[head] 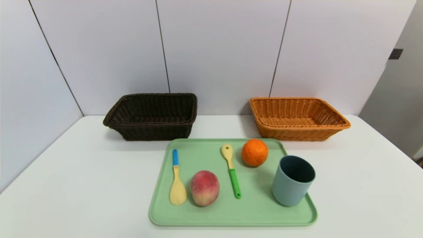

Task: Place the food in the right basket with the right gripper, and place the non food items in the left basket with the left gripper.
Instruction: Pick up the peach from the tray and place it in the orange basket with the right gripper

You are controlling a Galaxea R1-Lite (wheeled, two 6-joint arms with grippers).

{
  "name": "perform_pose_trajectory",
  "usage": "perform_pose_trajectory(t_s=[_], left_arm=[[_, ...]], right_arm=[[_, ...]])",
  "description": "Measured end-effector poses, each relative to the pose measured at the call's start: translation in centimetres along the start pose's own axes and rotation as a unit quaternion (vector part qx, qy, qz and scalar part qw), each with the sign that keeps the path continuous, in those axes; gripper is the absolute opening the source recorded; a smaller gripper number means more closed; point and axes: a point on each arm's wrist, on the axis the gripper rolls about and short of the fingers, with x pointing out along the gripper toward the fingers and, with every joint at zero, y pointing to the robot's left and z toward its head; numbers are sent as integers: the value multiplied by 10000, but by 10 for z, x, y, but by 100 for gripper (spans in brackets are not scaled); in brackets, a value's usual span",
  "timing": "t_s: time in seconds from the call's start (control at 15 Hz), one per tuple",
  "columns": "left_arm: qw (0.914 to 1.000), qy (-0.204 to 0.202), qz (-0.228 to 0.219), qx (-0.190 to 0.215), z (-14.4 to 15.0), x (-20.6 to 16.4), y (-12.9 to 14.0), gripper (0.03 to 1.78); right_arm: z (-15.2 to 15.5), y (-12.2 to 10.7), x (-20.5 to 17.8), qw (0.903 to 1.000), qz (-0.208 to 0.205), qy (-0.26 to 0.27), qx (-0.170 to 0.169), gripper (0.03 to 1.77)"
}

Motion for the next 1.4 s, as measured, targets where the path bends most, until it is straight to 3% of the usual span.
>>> perform_pose_trajectory(t_s=[0.27, 0.47, 0.73, 1.07, 1.33, 1.4], left_arm=[[9999, 39, -15, 124, 1, -1, 0, 169], [9998, -87, -87, 156, 28, -10, -1, 169], [9992, 139, -346, 157, 82, -22, -4, 169], [9962, 690, -522, 118, 140, -7, -7, 169], [9843, 1648, -636, 32, 171, 12, -9, 169], [9833, 1704, -636, 35, 175, 19, -9, 169]], right_arm=[[0, 0, 0, 10000, 6, 27, 8, 171], [14, 1, -4, 9998, 156, -75, 20, 171], [78, 1, -5, 9993, 351, -84, 54, 171], [197, -1, 37, 9989, 420, -174, 83, 171], [276, -1, 97, 9977, 419, 42, 526, 171], [290, 0, 111, 9964, 425, 188, 714, 171]])
